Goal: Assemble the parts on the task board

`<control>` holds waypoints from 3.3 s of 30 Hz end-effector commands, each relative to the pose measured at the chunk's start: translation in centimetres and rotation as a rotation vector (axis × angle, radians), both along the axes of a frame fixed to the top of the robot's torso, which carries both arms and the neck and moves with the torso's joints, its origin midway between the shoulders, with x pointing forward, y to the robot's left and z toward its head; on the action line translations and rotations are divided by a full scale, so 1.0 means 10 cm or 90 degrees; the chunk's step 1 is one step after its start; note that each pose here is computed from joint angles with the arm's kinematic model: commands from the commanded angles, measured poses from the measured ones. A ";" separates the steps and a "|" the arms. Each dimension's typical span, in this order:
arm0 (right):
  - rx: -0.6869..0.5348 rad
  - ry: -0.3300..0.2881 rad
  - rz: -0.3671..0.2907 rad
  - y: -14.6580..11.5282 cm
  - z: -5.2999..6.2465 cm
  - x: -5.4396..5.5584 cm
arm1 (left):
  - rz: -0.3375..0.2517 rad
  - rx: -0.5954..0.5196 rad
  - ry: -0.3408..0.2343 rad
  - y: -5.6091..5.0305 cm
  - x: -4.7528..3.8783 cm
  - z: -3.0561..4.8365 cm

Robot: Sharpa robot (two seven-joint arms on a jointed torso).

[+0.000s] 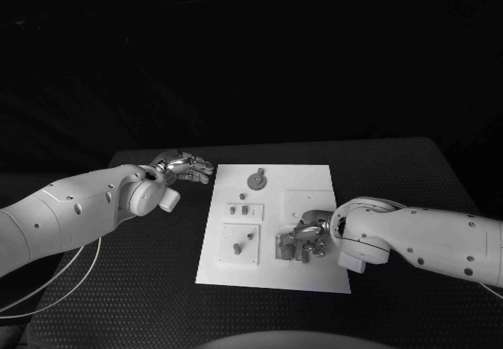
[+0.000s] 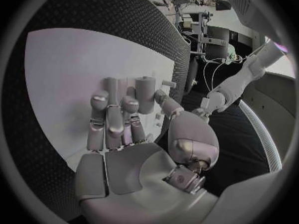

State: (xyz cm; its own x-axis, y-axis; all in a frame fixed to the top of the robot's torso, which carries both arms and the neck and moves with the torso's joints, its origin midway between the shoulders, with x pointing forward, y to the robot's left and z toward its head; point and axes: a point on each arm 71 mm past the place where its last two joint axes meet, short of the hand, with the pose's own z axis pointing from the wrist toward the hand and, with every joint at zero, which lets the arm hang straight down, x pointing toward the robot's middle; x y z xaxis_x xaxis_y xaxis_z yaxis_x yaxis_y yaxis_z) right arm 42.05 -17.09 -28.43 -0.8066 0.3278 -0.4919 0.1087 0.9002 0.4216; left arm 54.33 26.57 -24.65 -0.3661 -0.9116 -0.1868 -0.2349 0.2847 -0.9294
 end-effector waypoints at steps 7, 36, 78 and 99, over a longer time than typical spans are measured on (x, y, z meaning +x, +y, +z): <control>-0.010 0.001 0.003 -0.01 -0.05 0.00 | -0.008 -0.008 0.001 -0.02 -0.003 0.007; -0.008 0.008 0.009 0.01 -0.10 -0.01 | -0.008 -0.007 0.002 -0.01 -0.004 0.007; -0.021 -0.101 0.001 -0.43 0.26 0.08 | -0.009 -0.008 0.002 -0.02 -0.001 0.004; -0.114 -0.073 0.041 -0.42 -0.05 0.00 | -0.011 -0.008 0.004 -0.01 -0.007 0.003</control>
